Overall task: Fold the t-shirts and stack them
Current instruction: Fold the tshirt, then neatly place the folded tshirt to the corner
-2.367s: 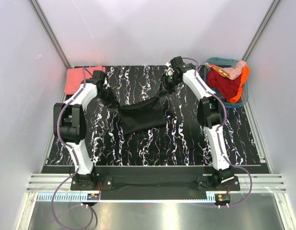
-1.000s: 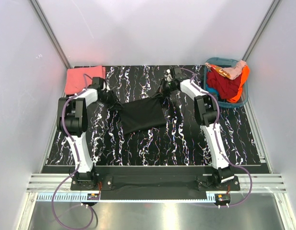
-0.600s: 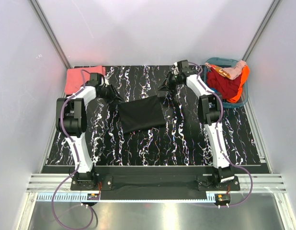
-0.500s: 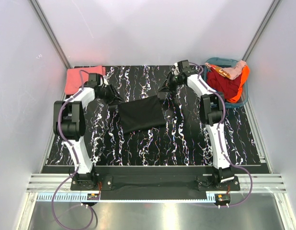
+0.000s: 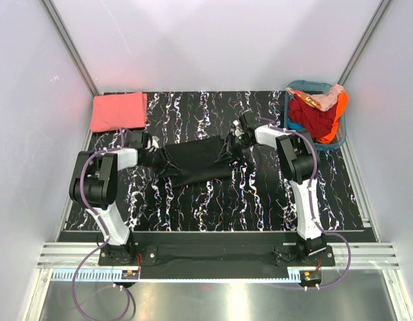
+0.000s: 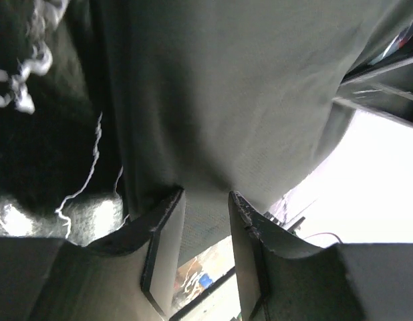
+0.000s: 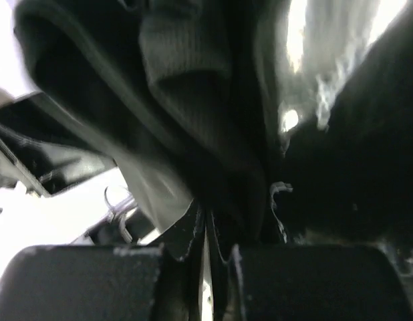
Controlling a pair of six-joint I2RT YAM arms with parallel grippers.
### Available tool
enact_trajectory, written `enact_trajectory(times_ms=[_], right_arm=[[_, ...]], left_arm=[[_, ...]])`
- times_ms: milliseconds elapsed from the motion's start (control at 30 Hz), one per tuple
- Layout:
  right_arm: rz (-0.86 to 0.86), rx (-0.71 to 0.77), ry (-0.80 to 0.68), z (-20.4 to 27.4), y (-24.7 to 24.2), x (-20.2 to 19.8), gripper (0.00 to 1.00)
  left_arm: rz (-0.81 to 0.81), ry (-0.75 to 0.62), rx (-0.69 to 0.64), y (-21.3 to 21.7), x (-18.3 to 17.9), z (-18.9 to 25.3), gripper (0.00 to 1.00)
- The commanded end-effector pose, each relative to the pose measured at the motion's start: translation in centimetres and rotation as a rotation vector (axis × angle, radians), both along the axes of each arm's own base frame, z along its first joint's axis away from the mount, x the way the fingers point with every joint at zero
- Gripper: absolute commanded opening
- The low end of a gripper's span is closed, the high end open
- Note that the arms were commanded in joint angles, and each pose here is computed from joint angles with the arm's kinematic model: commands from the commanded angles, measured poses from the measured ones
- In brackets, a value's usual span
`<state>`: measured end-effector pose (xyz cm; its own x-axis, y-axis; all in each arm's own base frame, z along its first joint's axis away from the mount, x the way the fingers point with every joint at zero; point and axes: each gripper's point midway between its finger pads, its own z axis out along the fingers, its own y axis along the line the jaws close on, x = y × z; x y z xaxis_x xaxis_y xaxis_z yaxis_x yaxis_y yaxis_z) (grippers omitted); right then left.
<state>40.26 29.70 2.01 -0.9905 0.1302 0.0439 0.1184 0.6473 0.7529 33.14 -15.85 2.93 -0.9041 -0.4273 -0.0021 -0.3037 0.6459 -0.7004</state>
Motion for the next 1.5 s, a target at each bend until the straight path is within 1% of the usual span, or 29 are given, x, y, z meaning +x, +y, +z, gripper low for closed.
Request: enact_trajectory(times_ms=[0, 133, 200, 300, 333, 367, 400, 467, 533, 567, 633, 667, 733, 833, 933, 967, 1000, 1033, 1133, 1200, 1233, 1300, 1333, 1400, 1433, 1467], right_arm=[[0.011, 0.045, -0.090, 2.3, -0.3, -0.2, 0.07], [0.042, -0.008, -0.098, 1.8, -1.4, -1.5, 0.07], [0.049, -0.032, -0.099, 2.0, -1.8, -2.0, 0.07], [0.067, -0.052, -0.135, 3.9, -1.6, -2.3, 0.08], [0.080, -0.054, -0.159, 5.0, -1.2, -2.5, 0.08], [0.114, -0.063, -0.170, 5.8, -0.4, -3.2, 0.08], [0.126, -0.081, -0.185, 6.2, 0.0, -3.5, 0.09], [0.193, -0.110, -0.220, 7.5, 1.9, -4.9, 0.14], [0.223, -0.171, -0.248, 7.7, 2.8, -5.8, 0.25], [0.252, -0.179, -0.277, 8.2, 4.1, -6.4, 0.27], [0.259, -0.208, -0.296, 8.1, 4.8, -6.6, 0.30], [0.262, -0.203, -0.302, 8.4, 5.6, -6.7, 0.32], [0.269, -0.194, -0.284, 8.1, 6.7, -7.2, 0.33], [0.250, -0.157, -0.261, 7.6, 7.9, -6.8, 0.34], [0.242, -0.171, -0.241, 6.2, 7.8, -6.8, 0.35], [0.242, -0.186, -0.235, 5.6, 7.5, -6.9, 0.36], [0.238, -0.208, -0.243, 5.2, 7.2, -6.8, 0.38], [0.253, -0.226, -0.246, 5.0, 6.8, -7.0, 0.39], [0.283, -0.281, -0.268, 5.1, 5.6, -7.3, 0.45], [0.296, -0.307, -0.281, 5.2, 4.9, -7.5, 0.49], [0.312, -0.321, -0.290, 5.5, 4.5, -7.7, 0.50], [0.320, -0.341, -0.298, 6.0, 3.9, -7.9, 0.51], [0.332, -0.351, -0.294, 6.2, 3.5, -8.3, 0.51], [0.330, -0.351, -0.313, 7.3, 3.1, -8.6, 0.52], [0.328, -0.350, -0.319, 7.7, 3.0, -8.7, 0.52], [0.329, -0.351, -0.317, 7.6, 2.7, -9.1, 0.53]], left_arm=[[-0.022, -0.056, 0.014, 0.2, -0.2, -0.1, 0.40], [-0.044, -0.062, 0.060, 0.9, -1.9, 0.0, 0.40], [-0.050, -0.098, 0.071, 1.1, -2.2, 1.4, 0.41], [-0.071, -0.138, 0.092, 1.4, -2.8, 3.4, 0.43], [-0.075, -0.154, 0.095, 1.4, -2.8, 4.2, 0.45], [-0.086, -0.145, 0.111, 1.6, -3.4, 4.4, 0.46], [-0.085, -0.180, 0.124, 1.9, -3.5, 5.7, 0.48], [-0.087, -0.201, 0.155, 2.6, -3.9, 6.9, 0.54], [-0.064, -0.249, 0.178, 3.5, -4.1, 8.5, 0.60], [-0.059, -0.245, 0.184, 3.8, -4.5, 8.7, 0.61], [-0.052, -0.273, 0.190, 4.4, -5.0, 9.8, 0.61], [-0.040, -0.265, 0.198, 4.9, -5.4, 9.8, 0.61], [-0.023, -0.271, 0.200, 5.3, -5.9, 10.0, 0.61], [-0.002, -0.282, 0.187, 5.4, -6.6, 10.0, 0.61], [0.011, -0.276, 0.181, 5.4, -7.3, 9.7, 0.61], [0.047, -0.272, 0.209, 6.4, -7.1, 9.4, 0.63], [0.060, -0.267, 0.233, 6.8, -7.1, 8.9, 0.66], [0.080, -0.264, 0.253, 7.3, -6.9, 8.6, 0.76], [0.063, -0.314, 0.249, 7.6, -4.8, 8.7, 0.81], [0.037, -0.331, 0.231, 7.3, -3.2, 8.8, 0.82], [0.020, -0.325, 0.227, 7.2, -1.8, 8.5, 0.83], [-0.009, -0.369, 0.205, 6.8, 0.2, 8.7, 0.83], [-0.026, -0.359, 0.203, 6.9, 1.6, 7.8, 0.83], [-0.052, -0.385, 0.192, 6.7, 3.6, 7.1, 0.82], [-0.069, -0.364, 0.189, 6.6, 4.3, 5.6, 0.82], [-0.068, -0.401, 0.202, 6.9, 6.0, 5.6, 0.82]])
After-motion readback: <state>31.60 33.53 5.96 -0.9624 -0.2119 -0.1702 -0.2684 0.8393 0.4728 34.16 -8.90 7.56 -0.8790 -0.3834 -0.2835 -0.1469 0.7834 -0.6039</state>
